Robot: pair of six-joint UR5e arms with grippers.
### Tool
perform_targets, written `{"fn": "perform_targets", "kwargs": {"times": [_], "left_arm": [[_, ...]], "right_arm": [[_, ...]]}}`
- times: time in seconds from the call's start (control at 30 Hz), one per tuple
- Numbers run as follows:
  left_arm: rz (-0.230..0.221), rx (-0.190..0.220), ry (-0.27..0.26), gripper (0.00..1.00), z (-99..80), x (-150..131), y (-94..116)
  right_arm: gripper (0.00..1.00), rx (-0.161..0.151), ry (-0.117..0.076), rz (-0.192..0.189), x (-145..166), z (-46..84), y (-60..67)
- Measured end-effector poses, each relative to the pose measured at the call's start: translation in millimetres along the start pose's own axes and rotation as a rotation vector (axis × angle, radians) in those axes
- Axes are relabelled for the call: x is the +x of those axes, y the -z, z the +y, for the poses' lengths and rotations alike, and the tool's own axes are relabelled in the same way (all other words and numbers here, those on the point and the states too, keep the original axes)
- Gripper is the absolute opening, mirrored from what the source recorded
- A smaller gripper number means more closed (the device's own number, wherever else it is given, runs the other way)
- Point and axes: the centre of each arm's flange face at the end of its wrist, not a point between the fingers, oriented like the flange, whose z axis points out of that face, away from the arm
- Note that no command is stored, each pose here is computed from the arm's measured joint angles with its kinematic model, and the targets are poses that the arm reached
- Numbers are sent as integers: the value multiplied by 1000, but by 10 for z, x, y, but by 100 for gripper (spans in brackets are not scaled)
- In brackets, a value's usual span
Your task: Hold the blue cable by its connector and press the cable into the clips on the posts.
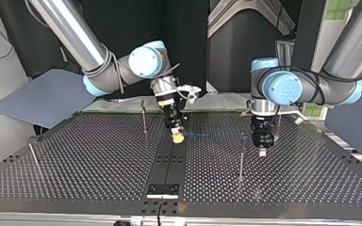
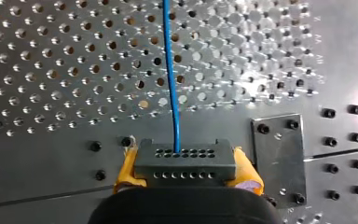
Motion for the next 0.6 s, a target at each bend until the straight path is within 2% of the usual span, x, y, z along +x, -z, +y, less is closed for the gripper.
{"fn": "perform_targets", "kwargs": {"times": [0.13,0.3,0.47,0.6], "left_arm": [[-9,23,21,0,10,-28,-68],[-19,28,38,0,47,-47,-138],[-17,30,39,0,76,-28,-174],[6,32,35,0,89,49,-231]], "right_arm": [[0,2,2,6,8,6,-45],[0,-7,1,15,17,78,-129],[0,-27,3,14,-71,245,-274],[0,-41,5,17,-108,358,-362]]}}
